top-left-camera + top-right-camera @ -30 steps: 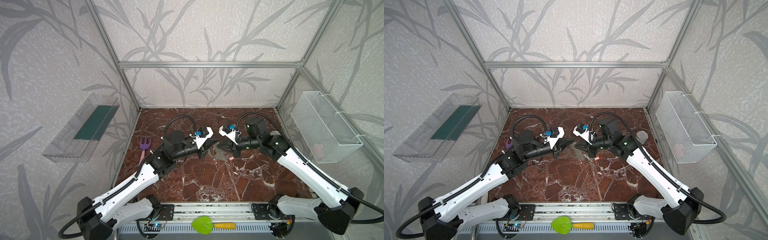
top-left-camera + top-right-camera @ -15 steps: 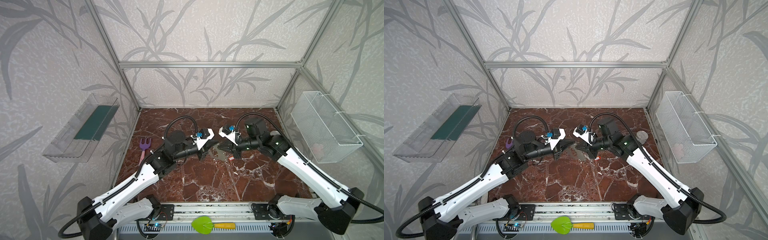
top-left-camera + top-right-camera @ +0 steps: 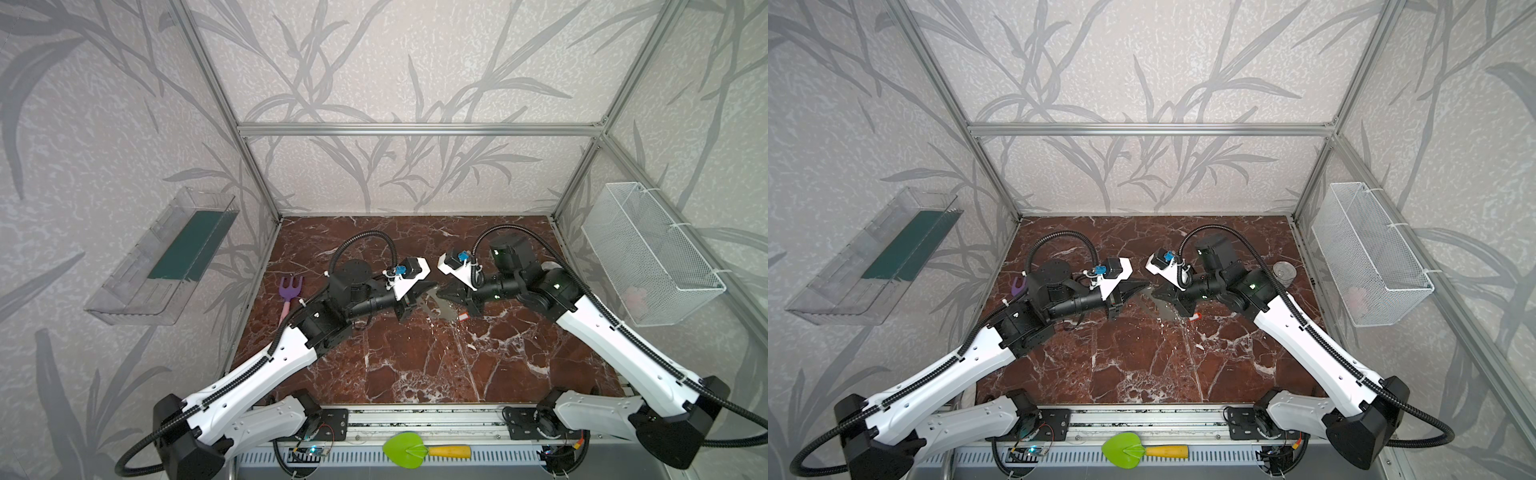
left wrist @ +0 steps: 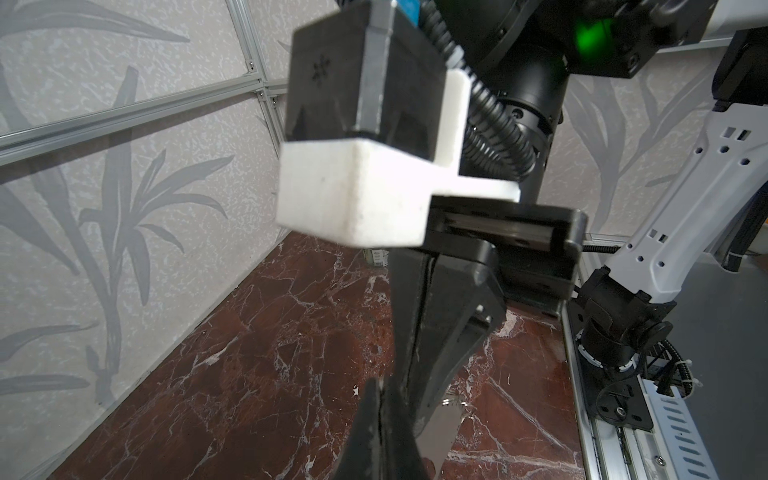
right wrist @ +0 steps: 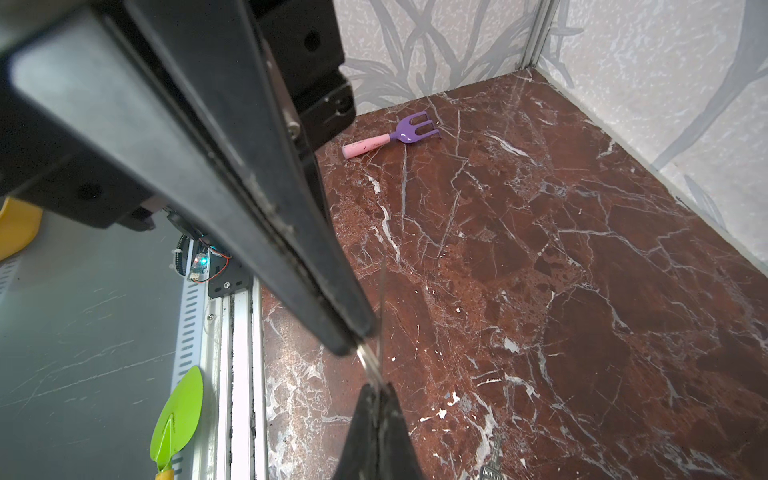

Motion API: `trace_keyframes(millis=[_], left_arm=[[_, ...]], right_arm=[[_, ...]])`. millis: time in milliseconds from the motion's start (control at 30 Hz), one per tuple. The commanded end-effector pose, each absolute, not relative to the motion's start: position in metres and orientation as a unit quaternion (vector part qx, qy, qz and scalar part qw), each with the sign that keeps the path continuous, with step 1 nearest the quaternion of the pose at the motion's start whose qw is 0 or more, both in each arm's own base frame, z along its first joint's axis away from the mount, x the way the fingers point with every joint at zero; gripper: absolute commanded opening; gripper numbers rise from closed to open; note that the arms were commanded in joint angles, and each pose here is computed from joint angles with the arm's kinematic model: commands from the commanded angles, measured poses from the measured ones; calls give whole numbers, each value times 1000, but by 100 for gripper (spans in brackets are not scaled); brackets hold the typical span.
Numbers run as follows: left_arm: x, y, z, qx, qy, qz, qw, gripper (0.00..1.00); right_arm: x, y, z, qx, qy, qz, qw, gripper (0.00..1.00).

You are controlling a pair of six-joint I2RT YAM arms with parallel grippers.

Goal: Put the keys on the keyring

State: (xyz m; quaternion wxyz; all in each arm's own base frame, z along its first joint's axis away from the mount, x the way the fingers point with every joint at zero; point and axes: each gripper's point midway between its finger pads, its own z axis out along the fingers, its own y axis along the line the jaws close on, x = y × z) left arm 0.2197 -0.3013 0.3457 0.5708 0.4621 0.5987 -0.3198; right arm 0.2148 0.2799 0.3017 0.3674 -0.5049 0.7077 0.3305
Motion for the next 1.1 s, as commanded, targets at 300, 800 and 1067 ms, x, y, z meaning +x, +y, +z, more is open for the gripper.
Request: trace_keyframes(millis=[300, 800, 1067], left_arm=[[223, -297, 320, 492, 633, -277, 530, 0], [227, -299, 303, 510, 656, -254, 495, 0], [230, -300, 298, 517, 667, -245, 478, 0]], right_arm=[[216, 272, 324, -503, 704, 306, 396, 0], [222, 265, 324, -498, 717, 271, 407, 0], [227, 262, 327, -496, 717, 237, 428, 0]])
